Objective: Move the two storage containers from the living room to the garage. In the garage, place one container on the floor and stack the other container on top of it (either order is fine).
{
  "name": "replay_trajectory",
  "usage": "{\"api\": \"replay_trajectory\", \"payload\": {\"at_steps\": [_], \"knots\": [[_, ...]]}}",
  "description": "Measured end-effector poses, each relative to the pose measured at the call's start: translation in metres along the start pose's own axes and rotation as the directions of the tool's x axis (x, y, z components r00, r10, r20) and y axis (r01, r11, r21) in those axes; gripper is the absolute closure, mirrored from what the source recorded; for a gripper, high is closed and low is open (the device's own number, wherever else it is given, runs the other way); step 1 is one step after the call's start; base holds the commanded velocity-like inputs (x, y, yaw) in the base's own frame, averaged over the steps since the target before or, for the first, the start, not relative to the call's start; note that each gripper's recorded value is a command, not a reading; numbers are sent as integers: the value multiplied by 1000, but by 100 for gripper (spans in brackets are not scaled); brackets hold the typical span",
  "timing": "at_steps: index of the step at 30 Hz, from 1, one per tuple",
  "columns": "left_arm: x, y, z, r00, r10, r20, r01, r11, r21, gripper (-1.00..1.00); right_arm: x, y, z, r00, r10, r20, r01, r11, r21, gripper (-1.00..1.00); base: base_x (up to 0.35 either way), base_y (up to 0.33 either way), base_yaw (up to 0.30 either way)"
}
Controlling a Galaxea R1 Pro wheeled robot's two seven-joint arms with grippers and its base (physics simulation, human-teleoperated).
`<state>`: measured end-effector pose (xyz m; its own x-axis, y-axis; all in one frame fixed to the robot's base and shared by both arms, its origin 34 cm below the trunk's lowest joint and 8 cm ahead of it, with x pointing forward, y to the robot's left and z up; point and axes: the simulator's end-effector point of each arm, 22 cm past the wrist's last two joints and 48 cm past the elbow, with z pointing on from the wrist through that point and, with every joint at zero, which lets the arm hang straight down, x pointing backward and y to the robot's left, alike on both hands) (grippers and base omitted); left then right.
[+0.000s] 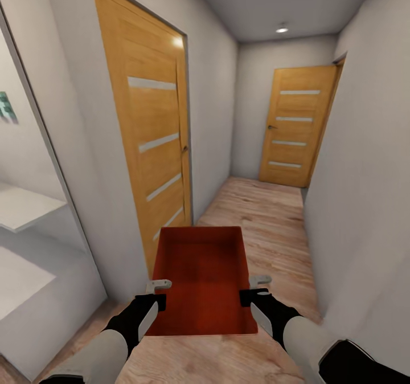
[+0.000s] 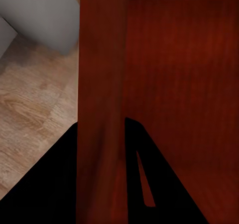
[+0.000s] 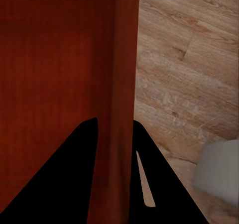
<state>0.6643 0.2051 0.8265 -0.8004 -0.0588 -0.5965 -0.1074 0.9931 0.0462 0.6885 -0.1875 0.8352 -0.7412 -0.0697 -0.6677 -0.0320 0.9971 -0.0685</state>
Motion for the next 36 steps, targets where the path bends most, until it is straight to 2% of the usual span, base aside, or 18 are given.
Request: {"api": "replay_trajectory", "payload": {"at_steps": [24,36], "knots": [[0,0,0,1000,0,0,0,1000,0,100,0,0,0,1000,0,0,0,1000,0,100,321,0,-1],[-2,0,-1,1000,-1,3,1,1000,0,100,-2,0,-1,1000,0,3,0,1000,0,100,321,0,-116]]}}
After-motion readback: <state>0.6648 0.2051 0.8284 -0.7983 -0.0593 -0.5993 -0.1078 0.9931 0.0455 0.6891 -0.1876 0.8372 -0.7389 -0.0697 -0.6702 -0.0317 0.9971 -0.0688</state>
